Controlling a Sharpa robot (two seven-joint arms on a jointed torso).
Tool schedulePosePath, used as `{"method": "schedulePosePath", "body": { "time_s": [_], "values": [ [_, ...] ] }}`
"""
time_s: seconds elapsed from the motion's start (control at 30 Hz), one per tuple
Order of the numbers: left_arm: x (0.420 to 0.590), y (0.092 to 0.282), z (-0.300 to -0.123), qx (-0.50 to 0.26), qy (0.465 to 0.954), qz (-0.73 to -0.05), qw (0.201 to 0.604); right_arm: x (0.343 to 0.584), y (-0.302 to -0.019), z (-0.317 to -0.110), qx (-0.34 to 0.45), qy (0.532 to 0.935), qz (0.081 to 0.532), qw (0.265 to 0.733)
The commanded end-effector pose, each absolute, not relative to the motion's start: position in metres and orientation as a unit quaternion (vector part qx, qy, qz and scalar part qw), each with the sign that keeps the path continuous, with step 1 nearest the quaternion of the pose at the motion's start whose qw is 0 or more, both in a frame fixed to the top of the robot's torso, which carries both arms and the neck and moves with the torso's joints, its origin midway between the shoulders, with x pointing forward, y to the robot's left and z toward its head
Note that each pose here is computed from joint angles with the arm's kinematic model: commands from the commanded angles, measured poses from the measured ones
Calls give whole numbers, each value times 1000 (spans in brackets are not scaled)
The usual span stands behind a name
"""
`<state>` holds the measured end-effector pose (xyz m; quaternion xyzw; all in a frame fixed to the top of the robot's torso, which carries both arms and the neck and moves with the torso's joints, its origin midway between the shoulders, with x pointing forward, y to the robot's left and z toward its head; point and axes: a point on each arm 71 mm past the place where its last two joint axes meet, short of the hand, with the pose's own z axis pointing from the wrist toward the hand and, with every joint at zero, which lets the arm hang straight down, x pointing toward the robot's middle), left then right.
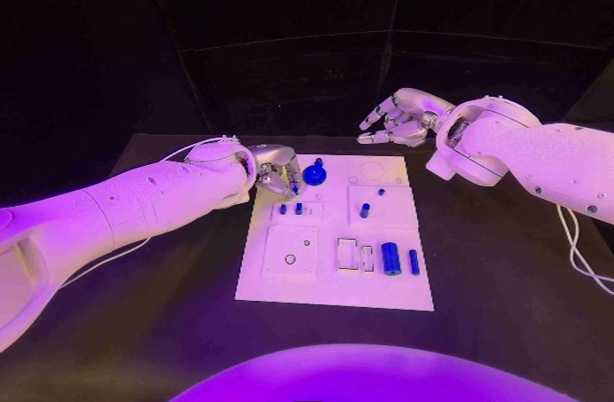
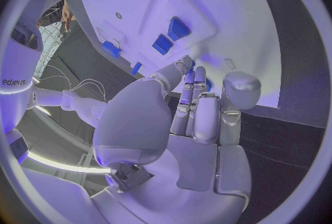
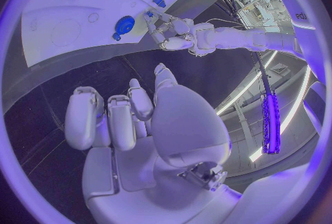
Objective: Assemble the parts on the task board
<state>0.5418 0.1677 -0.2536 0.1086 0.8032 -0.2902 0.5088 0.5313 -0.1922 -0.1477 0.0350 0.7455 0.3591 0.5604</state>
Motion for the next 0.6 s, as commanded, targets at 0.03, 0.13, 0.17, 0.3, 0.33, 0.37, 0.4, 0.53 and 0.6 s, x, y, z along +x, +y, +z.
{"method": "schedulePosePath", "body": {
  "time_s": [0.03, 0.13, 0.17, 0.3, 0.33, 0.37, 0.4, 0.53, 0.6],
  "values": [
    [542, 167, -255, 109, 808, -287, 503, 531, -191, -146, 31, 745, 362, 560],
    [542, 168, -256, 108, 808, -286, 503, 531, -191, -146, 31, 745, 362, 560],
    [542, 168, -256, 107, 808, -286, 503, 531, -191, -146, 31, 745, 362, 560],
    [542, 169, -255, 106, 808, -284, 505, 531, -192, -146, 32, 745, 361, 560],
    [542, 169, -255, 105, 808, -284, 506, 531, -192, -146, 32, 745, 361, 560],
    [542, 170, -255, 104, 808, -284, 506, 531, -192, -146, 32, 745, 361, 560],
    [542, 170, -255, 102, 808, -283, 506, 531, -192, -146, 32, 745, 361, 560],
    [542, 172, -255, 97, 808, -282, 509, 531, -193, -146, 32, 745, 361, 561],
    [542, 174, -255, 96, 807, -281, 510, 531, -193, -146, 32, 745, 360, 561]
  ]
}}
